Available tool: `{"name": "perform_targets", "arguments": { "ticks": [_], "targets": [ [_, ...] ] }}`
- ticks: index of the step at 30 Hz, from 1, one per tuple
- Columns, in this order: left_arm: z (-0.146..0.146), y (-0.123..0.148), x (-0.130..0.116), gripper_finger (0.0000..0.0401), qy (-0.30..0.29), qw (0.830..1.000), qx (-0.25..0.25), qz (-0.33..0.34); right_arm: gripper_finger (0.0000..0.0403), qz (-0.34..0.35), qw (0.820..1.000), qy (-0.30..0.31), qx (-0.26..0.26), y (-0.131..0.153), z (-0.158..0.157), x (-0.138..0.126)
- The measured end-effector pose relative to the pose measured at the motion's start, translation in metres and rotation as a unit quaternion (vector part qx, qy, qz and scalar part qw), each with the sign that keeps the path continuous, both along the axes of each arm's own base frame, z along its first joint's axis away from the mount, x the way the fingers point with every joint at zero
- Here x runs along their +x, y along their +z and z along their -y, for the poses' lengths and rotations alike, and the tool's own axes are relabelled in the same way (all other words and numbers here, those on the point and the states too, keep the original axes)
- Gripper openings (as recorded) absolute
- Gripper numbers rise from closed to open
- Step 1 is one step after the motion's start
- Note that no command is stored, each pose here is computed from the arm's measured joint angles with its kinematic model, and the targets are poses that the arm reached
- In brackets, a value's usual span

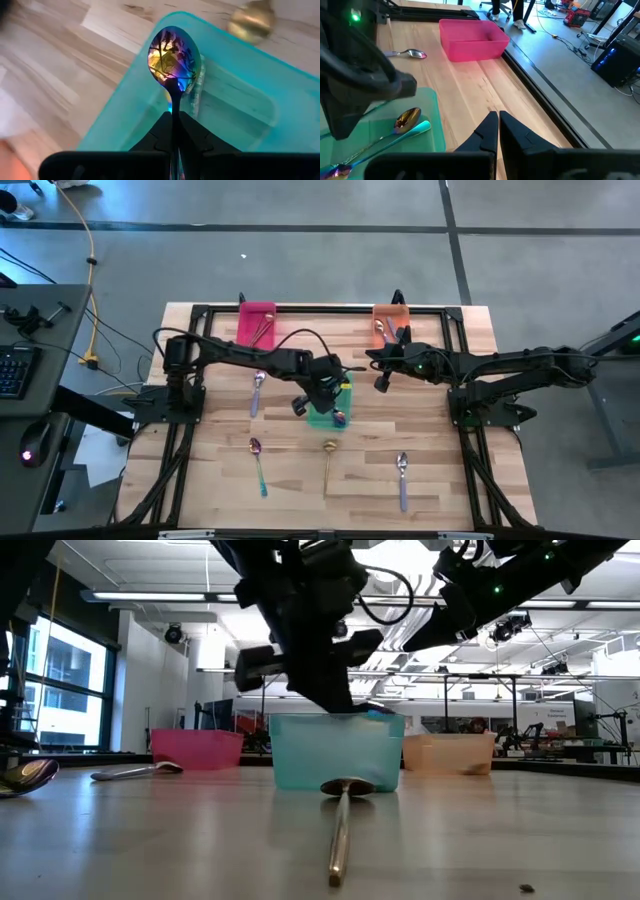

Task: Sort silverware by color (type)
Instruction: Put the top blue spoon into the green bin

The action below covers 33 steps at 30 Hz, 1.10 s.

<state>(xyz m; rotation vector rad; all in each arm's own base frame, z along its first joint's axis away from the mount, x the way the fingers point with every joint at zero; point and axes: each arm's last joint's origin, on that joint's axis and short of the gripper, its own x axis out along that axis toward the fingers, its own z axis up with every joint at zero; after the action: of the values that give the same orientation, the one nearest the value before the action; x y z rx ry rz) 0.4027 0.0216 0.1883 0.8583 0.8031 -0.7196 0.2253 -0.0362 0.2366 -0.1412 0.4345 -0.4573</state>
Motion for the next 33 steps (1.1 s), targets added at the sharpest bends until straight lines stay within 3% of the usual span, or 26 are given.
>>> {"name": "perform_targets", "arguments": {
  "ticks": [11,22,33],
  "targets": [
    [0.000,-0.001,0.000,0.0005,0.000,1.000,0.000,-0.002,0.0000,0.001,1.000,0.000,0.000,0.000,0.000,0.000],
    [0.000,-0.024,0.004,0.0006,0.004,1.000,0.001,-0.023,0.0000,0.001,1.000,0.000,0.001,0.000,0.000,0.000],
    [0.001,-0.016,0.004,0.0045,0.049,0.999,0.018,-0.013,0.0000,-0.003,1.000,0.001,-0.001,0.000,0.000,0.000]
  ]
}}
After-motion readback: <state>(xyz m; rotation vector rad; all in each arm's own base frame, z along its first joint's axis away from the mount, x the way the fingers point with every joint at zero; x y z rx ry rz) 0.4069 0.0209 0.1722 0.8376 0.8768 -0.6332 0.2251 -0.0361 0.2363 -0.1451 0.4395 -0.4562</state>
